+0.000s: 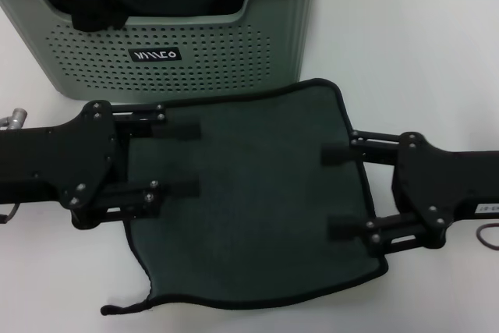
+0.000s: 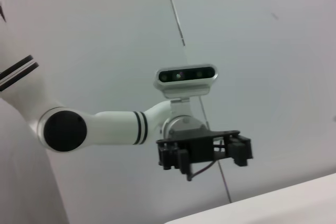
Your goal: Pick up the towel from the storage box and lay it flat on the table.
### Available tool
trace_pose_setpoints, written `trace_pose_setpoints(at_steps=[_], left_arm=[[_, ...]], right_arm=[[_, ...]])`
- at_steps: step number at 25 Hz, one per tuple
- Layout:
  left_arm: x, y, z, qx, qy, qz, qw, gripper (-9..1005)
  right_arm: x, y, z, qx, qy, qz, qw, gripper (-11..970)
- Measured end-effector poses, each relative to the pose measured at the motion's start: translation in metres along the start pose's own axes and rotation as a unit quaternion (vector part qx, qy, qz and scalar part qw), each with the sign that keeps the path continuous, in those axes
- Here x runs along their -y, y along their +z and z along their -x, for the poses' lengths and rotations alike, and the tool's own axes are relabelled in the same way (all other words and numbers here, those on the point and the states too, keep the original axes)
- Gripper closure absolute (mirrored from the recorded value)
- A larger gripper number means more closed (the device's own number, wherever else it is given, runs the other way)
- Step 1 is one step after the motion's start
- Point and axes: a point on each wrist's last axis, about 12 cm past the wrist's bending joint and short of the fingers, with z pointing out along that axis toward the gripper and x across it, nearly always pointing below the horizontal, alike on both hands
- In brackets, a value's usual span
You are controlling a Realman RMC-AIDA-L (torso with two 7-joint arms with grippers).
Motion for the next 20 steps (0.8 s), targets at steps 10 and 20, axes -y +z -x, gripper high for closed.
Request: trace_pose_setpoints(at_steps=[10, 20], left_arm=[[0.002, -0.005, -0.012, -0.001, 0.025, -0.003, 1.000, 422], [-0.004, -0.008, -0.011, 0.025, 0.019, 0.011, 0.999, 422]], right_arm=[[0.000, 0.023, -0.001, -0.001, -0.003, 0.022, 1.000, 82], [0.000, 0.023, 0.000, 0.004, -0.003, 0.023, 1.000, 82]])
